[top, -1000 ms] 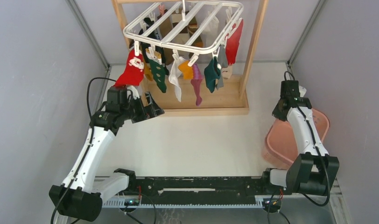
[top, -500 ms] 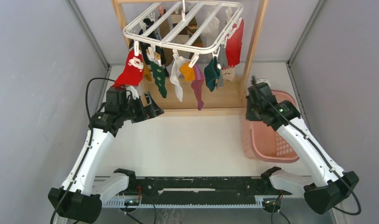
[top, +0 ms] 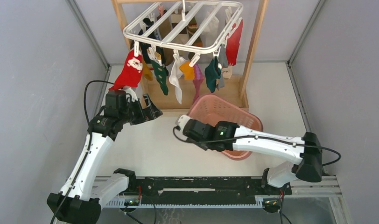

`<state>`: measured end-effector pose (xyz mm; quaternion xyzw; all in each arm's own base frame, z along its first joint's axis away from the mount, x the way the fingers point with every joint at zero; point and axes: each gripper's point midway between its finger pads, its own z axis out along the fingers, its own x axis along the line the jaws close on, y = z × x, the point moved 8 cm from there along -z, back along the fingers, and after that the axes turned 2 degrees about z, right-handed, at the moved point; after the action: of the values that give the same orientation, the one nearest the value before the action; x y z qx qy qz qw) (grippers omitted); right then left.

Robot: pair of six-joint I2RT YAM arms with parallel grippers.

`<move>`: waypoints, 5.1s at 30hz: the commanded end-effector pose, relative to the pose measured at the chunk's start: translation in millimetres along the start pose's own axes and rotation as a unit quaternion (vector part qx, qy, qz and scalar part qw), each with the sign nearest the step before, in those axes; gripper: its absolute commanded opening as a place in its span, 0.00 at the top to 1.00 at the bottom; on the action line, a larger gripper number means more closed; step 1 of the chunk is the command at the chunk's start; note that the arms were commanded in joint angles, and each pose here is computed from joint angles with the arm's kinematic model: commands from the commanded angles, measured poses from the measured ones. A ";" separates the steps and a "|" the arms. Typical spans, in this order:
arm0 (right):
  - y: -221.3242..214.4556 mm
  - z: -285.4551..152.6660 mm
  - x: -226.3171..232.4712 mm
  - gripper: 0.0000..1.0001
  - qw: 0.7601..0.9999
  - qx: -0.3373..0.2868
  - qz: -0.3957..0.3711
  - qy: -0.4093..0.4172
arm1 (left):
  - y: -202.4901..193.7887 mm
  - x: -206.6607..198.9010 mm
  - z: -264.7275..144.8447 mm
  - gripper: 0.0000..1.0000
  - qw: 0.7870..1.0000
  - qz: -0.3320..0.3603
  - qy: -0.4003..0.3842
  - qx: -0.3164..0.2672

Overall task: Remove the socks clipped to the hanger
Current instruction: Move the bin to the center of the board, then remove the sock from the hanger.

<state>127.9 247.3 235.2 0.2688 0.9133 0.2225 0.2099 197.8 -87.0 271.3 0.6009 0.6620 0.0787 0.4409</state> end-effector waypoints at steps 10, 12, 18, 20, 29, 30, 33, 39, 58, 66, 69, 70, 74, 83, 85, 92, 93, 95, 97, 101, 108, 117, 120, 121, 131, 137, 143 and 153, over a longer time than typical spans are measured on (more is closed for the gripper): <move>65.3 22.1 69.1 0.84 0.952 -0.118 -0.212 0.188 | -10.9 5.5 -1.3 0.01 1.000 -0.009 0.011 -0.009; 65.2 25.6 71.9 0.79 0.950 -0.107 -0.219 0.196 | -10.9 5.5 -1.8 0.01 1.000 -0.010 0.011 -0.009; 61.8 35.7 67.0 0.66 0.957 -0.091 -0.202 0.185 | -11.7 8.3 0.6 0.03 0.999 -0.014 0.018 -0.024; 62.4 37.7 63.8 0.44 0.960 -0.097 -0.195 0.174 | -12.0 10.2 3.2 0.03 0.999 -0.017 0.021 -0.028; 86.2 -40.8 30.4 0.00 0.963 -0.236 -0.089 0.096 | 1.2 1.2 -25.1 0.00 0.996 -0.010 0.030 -0.079; 86.9 -51.1 23.8 0.00 0.962 -0.252 -0.065 0.083 | 3.4 -1.0 -31.1 0.00 0.996 -0.008 0.030 -0.085; 83.4 -74.9 -5.1 0.00 0.954 -0.285 0.084 0.027 | 9.7 -15.8 -51.0 0.00 0.994 -0.004 -0.006 -0.105; 51.7 -97.6 -50.4 0.18 0.919 -0.315 0.233 0.035 | 19.6 -46.6 -75.4 0.00 0.986 -0.003 -0.099 -0.134; 81.7 -152.3 -116.7 0.35 0.827 -0.470 0.297 0.082 | 35.6 -108.8 -18.7 0.00 0.973 0.013 -0.180 -0.146; 91.2 -139.0 -128.2 0.39 0.828 -0.472 0.281 0.111 | 41.4 -115.0 -5.6 0.00 0.976 0.038 -0.142 -0.163; 92.4 -140.6 -126.1 0.40 0.828 -0.477 0.266 0.127 | 40.8 -122.7 -6.4 0.00 0.972 0.038 -0.159 -0.171; 92.7 -142.2 -124.7 0.41 0.827 -0.479 0.262 0.134 | 41.0 -125.7 -5.8 0.00 0.971 0.037 -0.158 -0.177; 87.4 -149.3 -126.2 0.41 0.824 -0.482 0.269 0.124 | 34.6 -145.7 -1.0 0.00 0.967 0.045 -0.177 -0.175; 54.8 -181.5 -126.9 0.42 0.817 -0.486 0.299 0.090 | 26.0 -184.5 19.3 0.00 0.968 0.066 -0.163 -0.177; 47.9 -185.0 -125.8 0.42 0.818 -0.482 0.301 0.087 | 29.0 -186.2 27.1 0.00 0.970 0.065 -0.140 -0.189; 33.9 -186.9 -120.0 0.45 0.822 -0.469 0.308 0.094 | 44.7 -182.9 53.4 0.02 0.961 0.079 -0.066 -0.259; 32.7 -186.4 -118.9 0.45 0.823 -0.467 0.310 0.097 | 46.4 -181.1 54.8 0.04 0.959 0.082 -0.055 -0.266; 30.9 -183.7 -115.9 0.45 0.824 -0.460 0.313 0.107 | 47.6 -179.9 56.6 0.11 0.956 0.092 -0.051 -0.274; 30.3 -178.9 -112.7 0.46 0.825 -0.453 0.318 0.119 | 47.0 -181.5 57.5 0.25 0.953 0.101 -0.065 -0.280; 33.9 -169.9 -107.4 0.47 0.826 -0.440 0.323 0.141 | 47.1 -185.3 56.6 0.45 0.949 0.108 -0.086 -0.285; 56.1 -166.4 -103.5 0.50 0.817 -0.448 0.320 0.169 | 40.5 -178.0 40.0 0.65 0.948 0.102 -0.109 -0.281; 94.4 -154.2 -102.0 0.58 0.801 -0.477 0.337 0.135 | 16.9 -158.6 33.9 0.79 0.957 0.104 -0.112 -0.246; 103.0 -148.0 -104.2 0.58 0.797 -0.479 0.346 0.124 | 10.3 -151.3 30.3 0.82 0.958 0.108 -0.107 -0.242; 105.5 -145.9 -105.0 0.58 0.796 -0.480 0.348 0.122 | 8.6 -148.6 29.4 0.82 0.958 0.107 -0.106 -0.243; 121.9 -129.2 -112.3 0.53 0.795 -0.479 0.357 0.100 | -1.7 -135.6 29.2 0.58 0.960 0.107 -0.095 -0.239; 117.3 -126.3 -113.0 0.49 0.801 -0.466 0.364 0.094 | -5.7 -135.8 44.3 0.26 0.960 0.122 -0.088 -0.235; 106.0 -130.6 -113.9 0.40 0.802 -0.463 0.366 0.089 | -5.0 -144.7 61.2 0.00 0.960 0.131 -0.090 -0.231; 78.3 -133.7 -110.7 0.33 0.804 -0.457 0.371 0.091 | -12.1 -155.3 71.5 0.00 0.959 0.135 -0.108 -0.225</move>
<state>182.6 210.4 411.3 0.4355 0.5653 0.6881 0.1317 219.0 -247.2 286.3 0.5884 0.5040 0.2208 0.5924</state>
